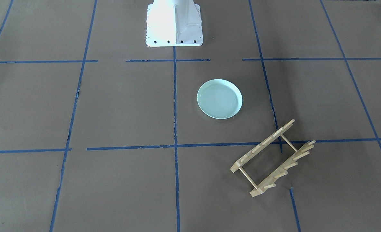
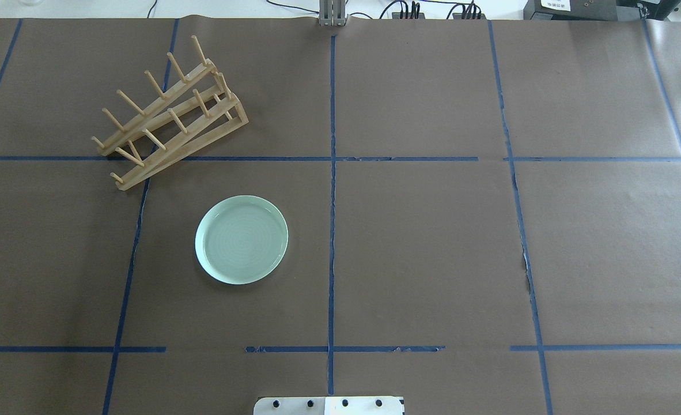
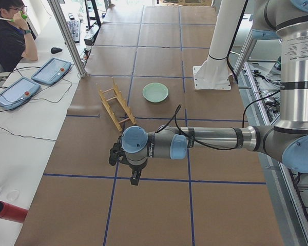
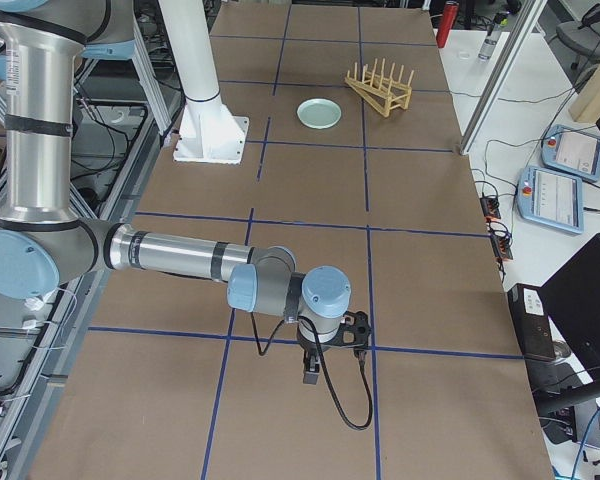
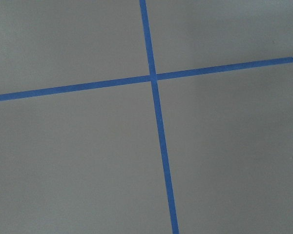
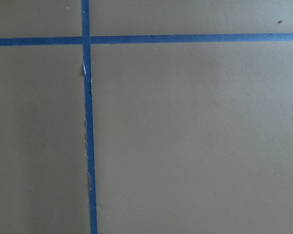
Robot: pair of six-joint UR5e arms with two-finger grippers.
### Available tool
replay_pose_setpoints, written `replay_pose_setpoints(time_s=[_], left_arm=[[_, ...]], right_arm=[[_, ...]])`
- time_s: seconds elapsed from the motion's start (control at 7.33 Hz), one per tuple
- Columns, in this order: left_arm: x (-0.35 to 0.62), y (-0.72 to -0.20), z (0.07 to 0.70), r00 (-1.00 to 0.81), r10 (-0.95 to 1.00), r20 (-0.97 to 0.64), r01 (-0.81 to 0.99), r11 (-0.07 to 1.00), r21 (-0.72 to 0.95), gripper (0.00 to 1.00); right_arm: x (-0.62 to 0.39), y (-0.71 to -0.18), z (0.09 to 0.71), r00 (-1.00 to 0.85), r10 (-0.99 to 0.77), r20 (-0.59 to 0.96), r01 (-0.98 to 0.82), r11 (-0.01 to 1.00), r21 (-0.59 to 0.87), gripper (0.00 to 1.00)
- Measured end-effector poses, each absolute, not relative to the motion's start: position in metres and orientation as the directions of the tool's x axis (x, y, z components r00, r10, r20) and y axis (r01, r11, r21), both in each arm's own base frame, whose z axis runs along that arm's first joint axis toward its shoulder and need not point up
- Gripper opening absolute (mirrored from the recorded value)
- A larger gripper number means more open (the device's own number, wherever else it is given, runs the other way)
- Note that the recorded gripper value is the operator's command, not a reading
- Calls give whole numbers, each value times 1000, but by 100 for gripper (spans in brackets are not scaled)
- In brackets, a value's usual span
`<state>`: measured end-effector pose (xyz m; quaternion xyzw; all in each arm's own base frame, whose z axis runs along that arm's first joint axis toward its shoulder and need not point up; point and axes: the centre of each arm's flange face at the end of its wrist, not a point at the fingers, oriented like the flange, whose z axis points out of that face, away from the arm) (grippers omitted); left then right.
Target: Place plate on rack
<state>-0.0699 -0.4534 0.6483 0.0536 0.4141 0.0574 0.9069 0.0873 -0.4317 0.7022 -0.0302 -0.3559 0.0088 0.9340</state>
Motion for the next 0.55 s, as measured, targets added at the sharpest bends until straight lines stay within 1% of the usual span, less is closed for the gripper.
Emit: replay_pose_setpoints(time_s=[0.55], left_arm=[[-69,-457,642,647,159,-746,-60,986,158,100]], right_arm=[[87,-432,702,746,38,664,5,998,-63,100]])
